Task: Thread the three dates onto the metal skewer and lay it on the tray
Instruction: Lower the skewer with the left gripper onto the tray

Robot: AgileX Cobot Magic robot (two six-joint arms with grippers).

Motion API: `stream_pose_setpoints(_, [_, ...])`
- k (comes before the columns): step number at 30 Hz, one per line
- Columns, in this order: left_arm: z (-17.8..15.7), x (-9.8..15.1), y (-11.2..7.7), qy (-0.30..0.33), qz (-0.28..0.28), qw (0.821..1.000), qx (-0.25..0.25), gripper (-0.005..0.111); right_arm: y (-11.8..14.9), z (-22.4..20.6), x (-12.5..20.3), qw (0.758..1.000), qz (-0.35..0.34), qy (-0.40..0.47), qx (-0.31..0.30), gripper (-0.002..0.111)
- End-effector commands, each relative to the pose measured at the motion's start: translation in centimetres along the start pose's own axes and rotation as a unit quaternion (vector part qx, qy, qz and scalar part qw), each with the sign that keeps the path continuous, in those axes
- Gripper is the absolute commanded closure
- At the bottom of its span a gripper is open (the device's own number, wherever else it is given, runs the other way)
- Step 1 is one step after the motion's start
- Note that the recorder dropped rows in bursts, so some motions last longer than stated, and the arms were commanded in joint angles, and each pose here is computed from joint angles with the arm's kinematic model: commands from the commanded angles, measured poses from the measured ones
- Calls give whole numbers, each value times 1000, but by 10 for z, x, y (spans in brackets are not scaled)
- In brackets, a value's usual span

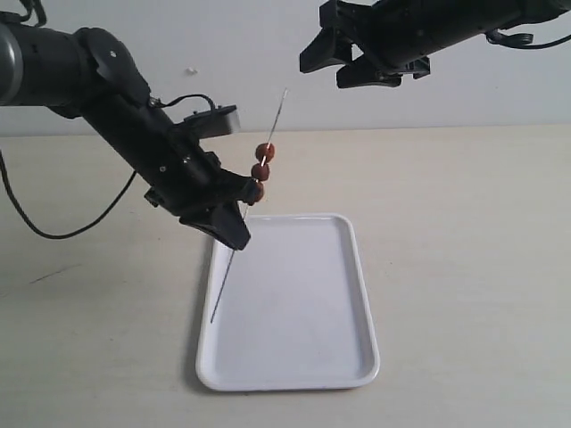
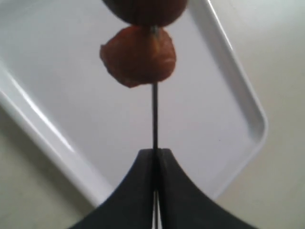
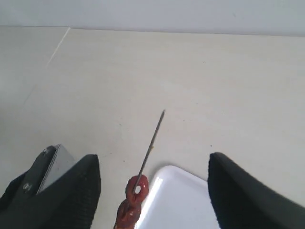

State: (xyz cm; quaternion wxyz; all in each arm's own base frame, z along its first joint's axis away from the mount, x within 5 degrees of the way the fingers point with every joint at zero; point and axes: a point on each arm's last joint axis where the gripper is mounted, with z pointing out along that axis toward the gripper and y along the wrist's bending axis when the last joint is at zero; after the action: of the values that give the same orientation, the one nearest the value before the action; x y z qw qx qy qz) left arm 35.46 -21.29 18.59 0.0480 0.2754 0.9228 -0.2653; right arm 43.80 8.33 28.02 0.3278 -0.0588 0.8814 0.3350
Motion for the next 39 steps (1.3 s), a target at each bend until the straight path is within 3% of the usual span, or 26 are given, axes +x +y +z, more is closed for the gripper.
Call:
stream_pose_setpoints(1, [11,0,-24,13,-15,1000,-12,107,3,-11,-3,1000,-7,-2,20,46])
stream_pose_setpoints(7, [17,-1,-32,5,-73,997,-30,107,-2,-13,1,998,2,21,54,46])
stream_pose_setpoints(10, [29,2,-26,25,-122,992,-32,107,-7,-14,3,996,4,34,83,46])
stream_pose_setpoints(15, [64,8,-16,66,-156,986,-13,107,-7,-14,4,996,5,37,82,46])
stream_pose_setpoints(33, [75,14,-14,108,-171,979,-4,106,-6,-14,5,996,5,44,80,46])
stream_pose_setpoints(39, [77,14,-13,111,-174,978,-2,88,-6,-14,6,996,5,48,78,46])
